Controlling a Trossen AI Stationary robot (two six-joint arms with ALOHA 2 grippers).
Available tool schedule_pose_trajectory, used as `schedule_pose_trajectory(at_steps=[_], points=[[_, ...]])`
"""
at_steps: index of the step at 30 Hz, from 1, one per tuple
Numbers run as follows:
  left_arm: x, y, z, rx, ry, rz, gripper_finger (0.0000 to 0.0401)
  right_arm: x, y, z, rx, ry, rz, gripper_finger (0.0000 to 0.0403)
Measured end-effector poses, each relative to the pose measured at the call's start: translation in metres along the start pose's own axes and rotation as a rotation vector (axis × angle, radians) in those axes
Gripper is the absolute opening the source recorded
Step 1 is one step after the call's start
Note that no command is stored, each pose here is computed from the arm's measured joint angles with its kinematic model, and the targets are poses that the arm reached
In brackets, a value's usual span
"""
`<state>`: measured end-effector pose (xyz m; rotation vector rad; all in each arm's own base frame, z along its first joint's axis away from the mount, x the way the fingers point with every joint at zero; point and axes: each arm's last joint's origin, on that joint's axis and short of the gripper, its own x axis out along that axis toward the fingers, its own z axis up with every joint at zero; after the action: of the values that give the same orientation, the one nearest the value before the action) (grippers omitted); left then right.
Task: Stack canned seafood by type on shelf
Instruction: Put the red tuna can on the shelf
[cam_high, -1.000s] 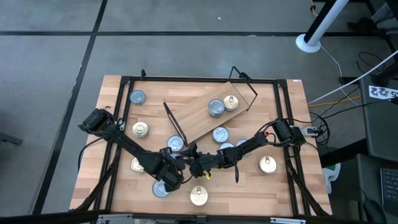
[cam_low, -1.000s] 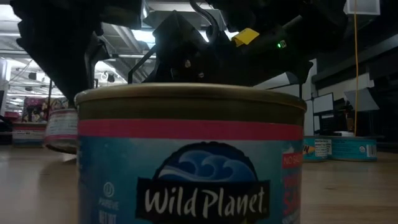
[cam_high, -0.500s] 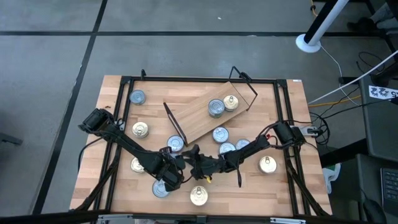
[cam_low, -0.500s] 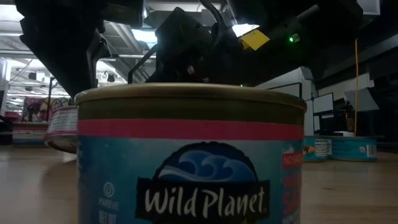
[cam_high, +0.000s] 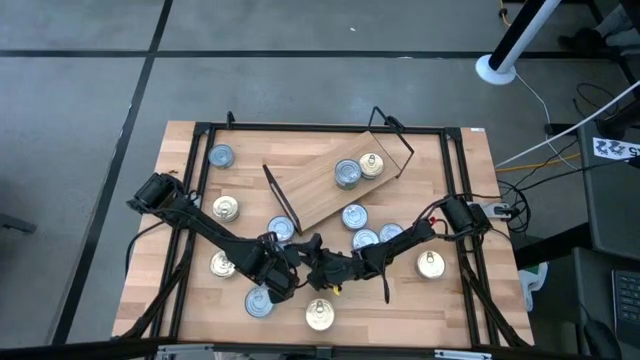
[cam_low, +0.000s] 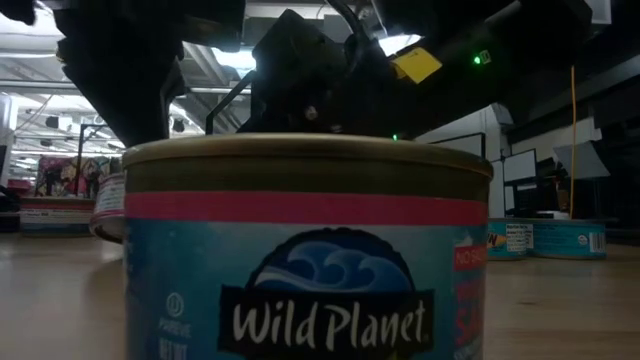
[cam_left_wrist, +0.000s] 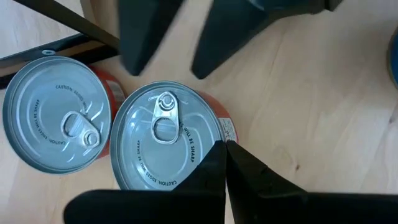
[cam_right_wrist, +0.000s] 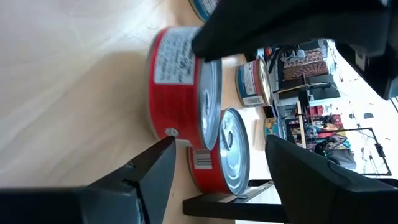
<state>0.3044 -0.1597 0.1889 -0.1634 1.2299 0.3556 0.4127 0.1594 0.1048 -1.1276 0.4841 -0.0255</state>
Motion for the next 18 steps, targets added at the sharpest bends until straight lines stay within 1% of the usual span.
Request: schedule_pose_trajectory(at_steps=[7,18], points=[[0.0019,0.0046,0.0041,-0.016,0.004,0.009,0.0000,-0.0013,0.0013,0.0009,0.000,0.007,-0.001,0.0248],[0.0035,0.0089,0.0080,-0.032,0.006,0.017,0.0000,-0.0014,0.0032,-0.0011,0.075,0.030,0.013,0.0248]])
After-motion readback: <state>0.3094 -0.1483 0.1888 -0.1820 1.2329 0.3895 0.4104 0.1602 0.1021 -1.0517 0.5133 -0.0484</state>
